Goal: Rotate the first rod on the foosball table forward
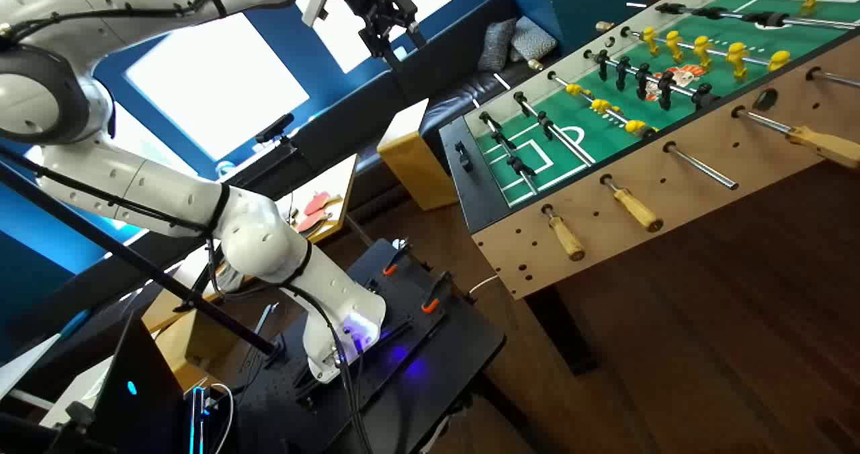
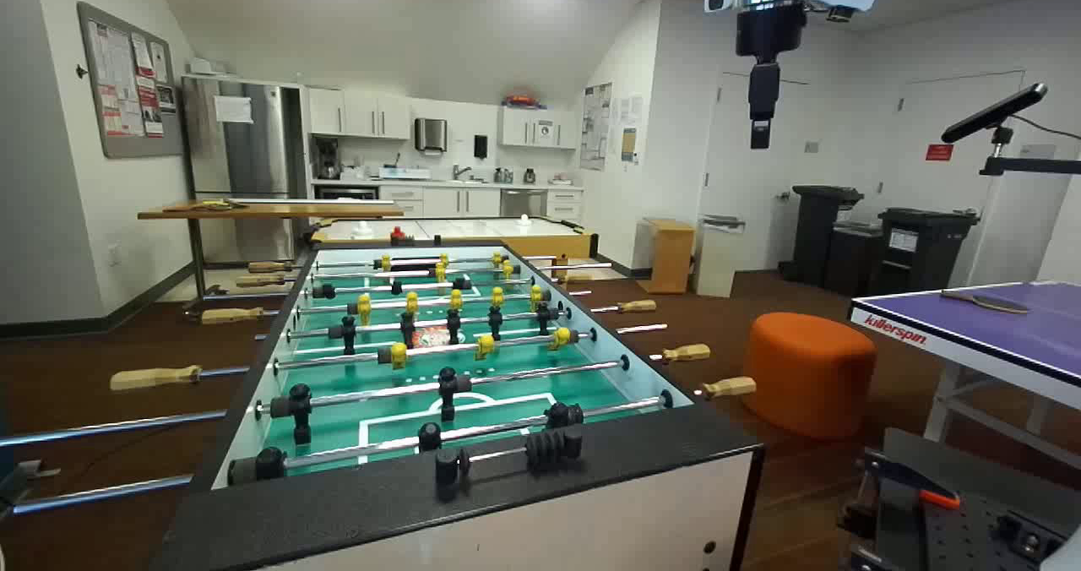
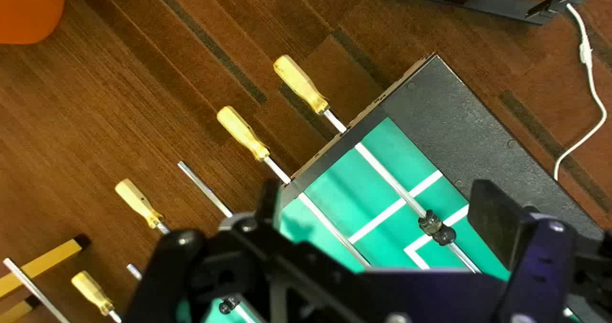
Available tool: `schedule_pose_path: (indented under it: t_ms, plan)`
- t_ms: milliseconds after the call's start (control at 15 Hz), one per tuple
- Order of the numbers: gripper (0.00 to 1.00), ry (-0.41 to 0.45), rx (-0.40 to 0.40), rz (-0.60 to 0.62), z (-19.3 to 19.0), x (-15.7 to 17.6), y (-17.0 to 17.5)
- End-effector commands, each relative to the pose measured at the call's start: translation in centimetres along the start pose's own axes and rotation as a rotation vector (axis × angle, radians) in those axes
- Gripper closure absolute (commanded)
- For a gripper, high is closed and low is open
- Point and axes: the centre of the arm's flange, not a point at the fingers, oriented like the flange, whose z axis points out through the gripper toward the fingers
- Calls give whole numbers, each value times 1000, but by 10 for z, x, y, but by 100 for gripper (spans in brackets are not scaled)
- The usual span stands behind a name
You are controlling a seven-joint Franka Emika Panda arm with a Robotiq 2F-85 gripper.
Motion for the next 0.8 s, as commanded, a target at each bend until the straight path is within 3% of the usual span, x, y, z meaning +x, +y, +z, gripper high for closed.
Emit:
schedule_pose_path:
  t_ms: [0, 533, 733]
  plan:
    - [0, 0, 0, 0, 0, 0, 0]
    - [0, 0, 0, 0, 0, 0, 0]
    - [0, -12, 16, 98, 11, 10, 20]
